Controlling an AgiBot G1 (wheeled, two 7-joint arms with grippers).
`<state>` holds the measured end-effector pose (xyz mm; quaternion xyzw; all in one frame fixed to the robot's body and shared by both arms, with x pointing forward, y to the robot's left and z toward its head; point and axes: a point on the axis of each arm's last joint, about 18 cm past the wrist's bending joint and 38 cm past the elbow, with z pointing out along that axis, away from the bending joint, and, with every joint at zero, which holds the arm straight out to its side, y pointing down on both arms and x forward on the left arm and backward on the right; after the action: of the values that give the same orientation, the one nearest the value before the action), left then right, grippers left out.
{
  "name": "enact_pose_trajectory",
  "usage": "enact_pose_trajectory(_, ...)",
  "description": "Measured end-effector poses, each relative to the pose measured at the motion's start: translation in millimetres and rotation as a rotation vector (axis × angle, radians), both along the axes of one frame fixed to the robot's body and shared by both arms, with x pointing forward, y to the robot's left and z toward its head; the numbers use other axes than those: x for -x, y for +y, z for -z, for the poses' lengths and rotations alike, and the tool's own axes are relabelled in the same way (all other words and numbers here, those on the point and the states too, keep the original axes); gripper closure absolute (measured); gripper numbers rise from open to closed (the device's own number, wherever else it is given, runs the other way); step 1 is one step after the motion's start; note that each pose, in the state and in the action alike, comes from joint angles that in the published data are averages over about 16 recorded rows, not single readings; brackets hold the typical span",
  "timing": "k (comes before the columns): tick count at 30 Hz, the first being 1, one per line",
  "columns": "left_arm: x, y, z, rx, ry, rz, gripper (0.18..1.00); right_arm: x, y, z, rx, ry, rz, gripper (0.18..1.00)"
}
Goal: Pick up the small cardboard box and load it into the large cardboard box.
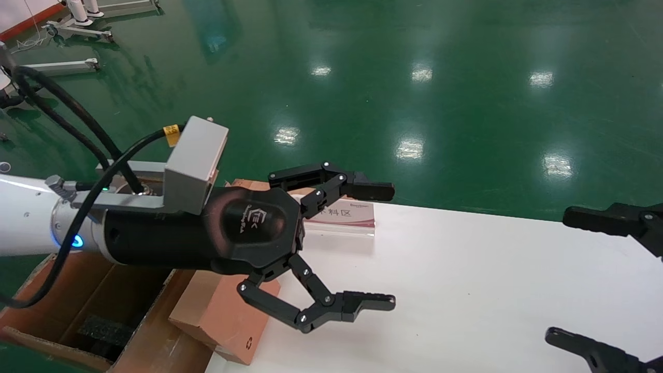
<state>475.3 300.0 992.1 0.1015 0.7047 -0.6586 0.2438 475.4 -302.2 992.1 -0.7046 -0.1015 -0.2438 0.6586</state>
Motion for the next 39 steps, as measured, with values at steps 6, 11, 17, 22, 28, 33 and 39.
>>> enact_pose_trajectory(6, 0, 0, 0, 0.000, 0.000, 0.000, 0.184, 0, 0, 0, 0.000, 0.000, 0.000, 0.178)
enact_pose_trajectory(11, 0, 0, 0, -0.003, 0.001, -0.004, 0.184, 0, 0, 0, 0.000, 0.000, 0.000, 0.178)
enact_pose_trajectory(17, -3, 2, 2, -0.035, 0.009, -0.037, 0.184, 0, 0, 0, 0.000, 0.000, 0.000, 0.178)
enact_pose_trajectory(22, -9, 3, 4, -0.134, 0.016, -0.099, 0.184, 0, 0, 0, 0.000, 0.000, 0.000, 0.178)
enact_pose_trajectory(28, -25, 7, 3, -0.311, 0.048, -0.216, 0.184, 0, 0, 0, 0.000, 0.000, 0.000, 0.178)
enact_pose_trajectory(33, -42, 11, -1, -0.466, 0.102, -0.347, 0.184, 0, 0, 0, 0.000, 0.000, 0.000, 0.178)
enact_pose_trajectory(39, -59, 10, -11, -0.583, 0.201, -0.495, 0.184, 0, 0, 0, 0.000, 0.000, 0.000, 0.178)
